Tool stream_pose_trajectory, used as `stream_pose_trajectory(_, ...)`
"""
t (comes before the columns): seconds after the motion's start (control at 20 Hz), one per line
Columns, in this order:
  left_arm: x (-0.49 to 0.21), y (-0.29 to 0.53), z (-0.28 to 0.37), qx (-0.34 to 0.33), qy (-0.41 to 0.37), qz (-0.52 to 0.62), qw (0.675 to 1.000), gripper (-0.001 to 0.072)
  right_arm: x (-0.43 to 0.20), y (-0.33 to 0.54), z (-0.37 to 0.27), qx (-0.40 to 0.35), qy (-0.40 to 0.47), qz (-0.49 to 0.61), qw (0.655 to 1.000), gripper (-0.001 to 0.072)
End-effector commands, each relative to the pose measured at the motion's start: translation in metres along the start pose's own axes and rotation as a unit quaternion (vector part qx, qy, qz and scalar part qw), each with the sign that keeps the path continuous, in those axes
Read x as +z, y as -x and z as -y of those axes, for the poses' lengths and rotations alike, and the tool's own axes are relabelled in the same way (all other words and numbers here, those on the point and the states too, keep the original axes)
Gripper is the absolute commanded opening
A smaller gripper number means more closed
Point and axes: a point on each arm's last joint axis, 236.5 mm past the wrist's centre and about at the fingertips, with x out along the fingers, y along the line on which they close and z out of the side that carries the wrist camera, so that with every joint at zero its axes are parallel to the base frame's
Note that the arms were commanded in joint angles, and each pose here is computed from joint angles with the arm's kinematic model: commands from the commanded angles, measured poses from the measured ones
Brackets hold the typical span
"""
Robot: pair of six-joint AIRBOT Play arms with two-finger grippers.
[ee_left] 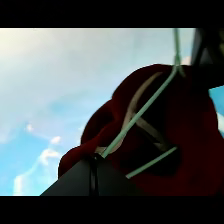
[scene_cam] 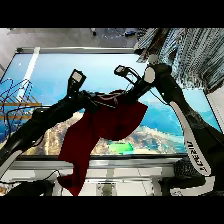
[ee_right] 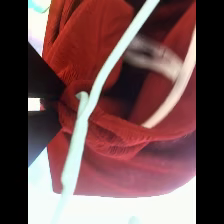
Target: Fold the clothes and pants, and hang the long-sleeved shirts on hangers.
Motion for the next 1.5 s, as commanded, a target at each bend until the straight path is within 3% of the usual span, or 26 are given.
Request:
stream_pose_trajectory(0.0, 0.003, 0.014, -0.021, 0.034, -0.014, -0.002, 0.999, 0.0021, -0.012, 0.002, 0.013, -0.007, -0.015, -0.008, 1.0, 0.0034)
stream_pose_trajectory(0.3, -0.005, 0.022, -0.058, 0.073, 0.017, -0.007, 0.997, 0.0021, -0.016, 0.002, 0.019, -0.017, -0.01, -0.016, 1.0, 0.0034)
stream_pose_trajectory(0.45, 0.002, 0.019, -0.041, 0.051, 0.033, 0.004, 0.998, 0.0021, -0.014, 0.002, 0.016, -0.015, -0.007, -0.015, 1.0, 0.0034)
stream_pose_trajectory(0.75, 0.037, 0.013, 0.008, 0.017, -0.007, 0.061, 0.998, 0.002, 0.001, -0.001, -0.005, -0.008, 0.025, -0.012, 1.0, 0.0034)
stream_pose_trajectory(1.1, -0.013, -0.034, 0.077, -0.06, -0.029, -0.015, 0.998, 0.0021, 0.024, -0.003, -0.055, 0.047, 0.046, 0.006, 0.998, 0.0033)
stream_pose_trajectory(1.45, -0.083, -0.08, 0.091, -0.075, -0.007, -0.099, 0.992, 0.0021, 0.042, 0.002, -0.094, 0.106, 0.051, 0.034, 0.992, 0.0034)
